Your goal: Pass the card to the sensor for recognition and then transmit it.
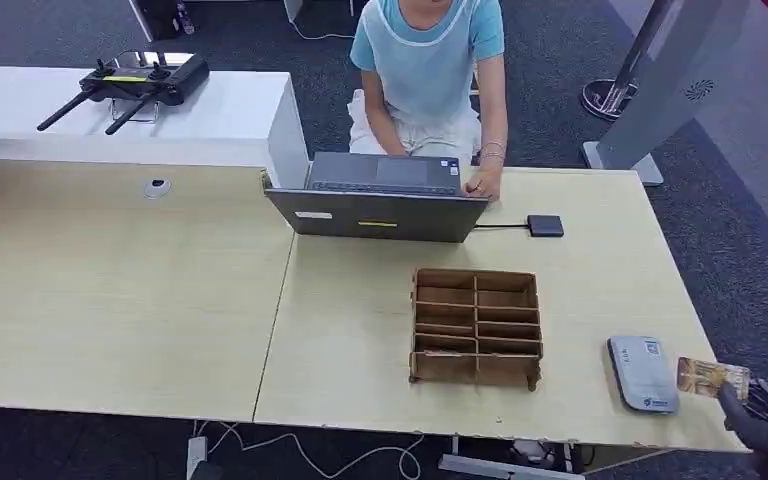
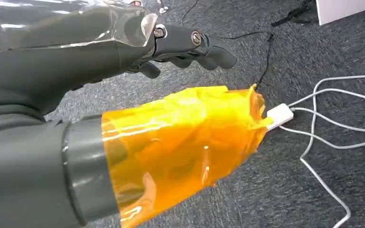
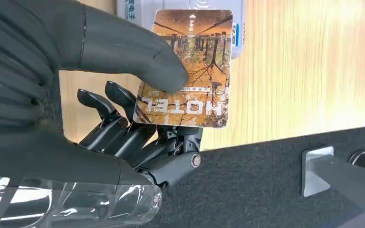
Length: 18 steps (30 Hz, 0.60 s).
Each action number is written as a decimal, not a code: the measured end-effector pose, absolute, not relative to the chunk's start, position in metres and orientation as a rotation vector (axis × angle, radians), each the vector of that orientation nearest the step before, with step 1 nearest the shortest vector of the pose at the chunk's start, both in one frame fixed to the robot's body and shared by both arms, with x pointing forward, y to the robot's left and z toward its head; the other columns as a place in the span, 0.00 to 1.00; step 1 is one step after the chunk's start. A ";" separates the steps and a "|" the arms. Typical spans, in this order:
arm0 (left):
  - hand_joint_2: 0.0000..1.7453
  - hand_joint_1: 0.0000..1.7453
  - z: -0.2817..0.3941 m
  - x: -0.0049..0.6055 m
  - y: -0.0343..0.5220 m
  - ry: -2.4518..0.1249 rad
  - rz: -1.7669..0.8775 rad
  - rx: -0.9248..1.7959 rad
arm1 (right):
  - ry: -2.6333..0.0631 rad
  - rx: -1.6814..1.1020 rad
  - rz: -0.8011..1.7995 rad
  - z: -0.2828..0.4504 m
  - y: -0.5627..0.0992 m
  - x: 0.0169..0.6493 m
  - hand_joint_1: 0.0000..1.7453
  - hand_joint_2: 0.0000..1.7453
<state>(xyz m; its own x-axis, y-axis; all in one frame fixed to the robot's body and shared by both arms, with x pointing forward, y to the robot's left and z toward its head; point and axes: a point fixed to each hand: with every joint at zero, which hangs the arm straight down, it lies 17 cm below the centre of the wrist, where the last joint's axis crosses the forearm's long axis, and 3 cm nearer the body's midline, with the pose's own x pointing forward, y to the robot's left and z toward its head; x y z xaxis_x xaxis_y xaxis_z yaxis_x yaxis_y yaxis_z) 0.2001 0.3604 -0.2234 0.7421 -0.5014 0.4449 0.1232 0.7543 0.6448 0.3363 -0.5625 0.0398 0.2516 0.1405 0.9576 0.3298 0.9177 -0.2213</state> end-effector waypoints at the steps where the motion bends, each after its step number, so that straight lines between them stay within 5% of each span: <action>1: 0.00 0.00 -0.223 0.201 0.360 -0.651 -0.372 0.631 | -1.319 -0.419 -0.129 0.039 -0.561 0.338 1.00 1.00; 18: 0.00 0.00 -0.226 0.201 0.352 -0.634 -0.388 0.606 | -1.289 -0.383 -0.059 0.021 -0.528 0.359 1.00 1.00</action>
<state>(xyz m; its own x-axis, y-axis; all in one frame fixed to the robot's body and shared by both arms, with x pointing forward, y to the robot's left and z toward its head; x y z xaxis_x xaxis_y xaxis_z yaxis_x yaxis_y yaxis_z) 0.2012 0.3524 -0.2264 0.7440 -0.5092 0.4326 0.1535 0.7604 0.6311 0.3591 -0.5280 0.0215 0.2859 0.1692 0.9432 0.2545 0.9355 -0.2450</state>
